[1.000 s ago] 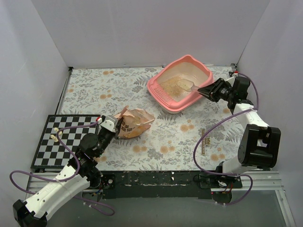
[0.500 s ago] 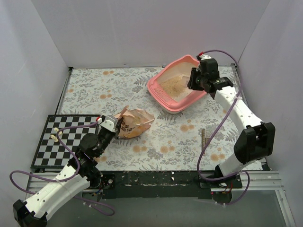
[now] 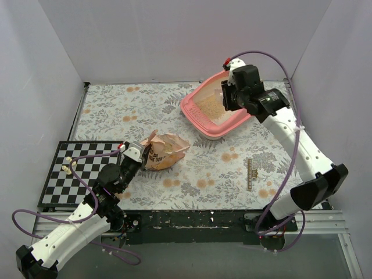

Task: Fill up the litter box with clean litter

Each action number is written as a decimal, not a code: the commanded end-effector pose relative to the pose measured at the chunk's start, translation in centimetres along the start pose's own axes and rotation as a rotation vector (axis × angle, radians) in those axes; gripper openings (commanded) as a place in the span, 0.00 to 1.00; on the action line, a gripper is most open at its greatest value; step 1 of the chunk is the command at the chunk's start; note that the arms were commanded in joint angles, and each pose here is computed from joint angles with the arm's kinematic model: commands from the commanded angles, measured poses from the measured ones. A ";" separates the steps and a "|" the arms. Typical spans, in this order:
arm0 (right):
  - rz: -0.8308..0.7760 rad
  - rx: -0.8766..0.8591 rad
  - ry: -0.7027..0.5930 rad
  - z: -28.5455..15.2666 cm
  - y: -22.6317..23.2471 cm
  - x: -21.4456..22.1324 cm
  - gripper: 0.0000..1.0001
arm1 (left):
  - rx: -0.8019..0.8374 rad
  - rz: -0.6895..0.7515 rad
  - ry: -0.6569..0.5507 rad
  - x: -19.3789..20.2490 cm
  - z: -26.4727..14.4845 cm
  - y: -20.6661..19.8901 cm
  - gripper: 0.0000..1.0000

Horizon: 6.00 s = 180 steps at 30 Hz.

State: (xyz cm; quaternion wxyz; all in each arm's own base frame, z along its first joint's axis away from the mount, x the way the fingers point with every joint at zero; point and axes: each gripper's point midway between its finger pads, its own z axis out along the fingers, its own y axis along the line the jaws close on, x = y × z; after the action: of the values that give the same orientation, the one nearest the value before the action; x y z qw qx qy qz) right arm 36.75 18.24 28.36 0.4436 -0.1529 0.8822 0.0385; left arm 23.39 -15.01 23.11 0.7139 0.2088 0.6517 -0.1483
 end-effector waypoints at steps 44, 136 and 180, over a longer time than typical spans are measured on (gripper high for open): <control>0.105 -0.772 0.617 -2.8 19.5 6.5 0.01 | -0.021 -0.021 -0.076 -2.4 -0.3 0.5 0.00; 0.568 -1.316 0.361 -4.4 14.4 14.5 0.01 | 0.224 -0.015 -0.077 -1.6 -0.3 -4.0 0.00; 0.670 -1.334 0.317 -8.2 11.3 15.4 0.01 | 0.238 -0.026 -0.080 -1.6 -0.1 -4.3 0.00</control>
State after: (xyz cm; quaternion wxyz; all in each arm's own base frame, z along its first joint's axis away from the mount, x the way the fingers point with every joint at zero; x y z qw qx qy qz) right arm 18.97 23.88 18.23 0.0798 -0.0908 0.7479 0.6527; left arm 21.72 -17.98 21.91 0.6868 0.2780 0.6378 -0.2102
